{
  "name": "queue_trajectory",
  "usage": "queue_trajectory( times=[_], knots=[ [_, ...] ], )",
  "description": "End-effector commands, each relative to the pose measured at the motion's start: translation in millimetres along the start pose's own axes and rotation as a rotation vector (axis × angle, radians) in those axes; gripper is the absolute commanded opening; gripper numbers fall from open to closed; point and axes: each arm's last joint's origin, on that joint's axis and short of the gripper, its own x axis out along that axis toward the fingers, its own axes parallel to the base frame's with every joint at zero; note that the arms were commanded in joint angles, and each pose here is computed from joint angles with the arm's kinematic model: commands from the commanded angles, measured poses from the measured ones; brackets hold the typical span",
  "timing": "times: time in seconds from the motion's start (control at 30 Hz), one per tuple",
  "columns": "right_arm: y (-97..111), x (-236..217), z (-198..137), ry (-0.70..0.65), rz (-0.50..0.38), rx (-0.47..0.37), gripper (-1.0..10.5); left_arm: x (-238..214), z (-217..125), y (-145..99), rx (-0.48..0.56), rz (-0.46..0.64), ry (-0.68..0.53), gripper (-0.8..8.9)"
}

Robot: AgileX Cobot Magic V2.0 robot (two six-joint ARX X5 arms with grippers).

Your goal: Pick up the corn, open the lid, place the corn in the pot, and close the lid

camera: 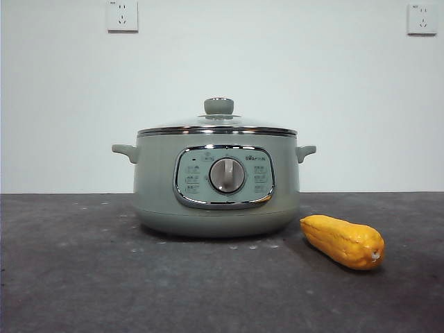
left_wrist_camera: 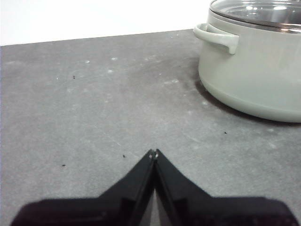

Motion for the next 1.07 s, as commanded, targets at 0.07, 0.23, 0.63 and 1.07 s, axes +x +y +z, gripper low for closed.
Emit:
queue_trajectory(
  times=[0.07, 0.23, 0.63, 1.07],
  knots=[
    [0, 1, -2, -0.003, 0.001, 0.067, 0.0, 1, -3, 0, -0.064, -0.001, 0.003, -0.03],
    [0, 1, -1, -0.008, 0.001, 0.096, 0.0, 1, -2, 0, -0.102, -0.001, 0.003, -0.03],
    [2, -9, 28, -0.121, 0.079, 0.242, -0.1, -13, 35, -2, -0.161, -0.030, -0.053, -0.07],
    [8, -33, 122, -0.074, 0.214, 0.205, -0.1, -36, 125, -5, -0.185, -0.111, -0.050, -0.07]
  ],
)
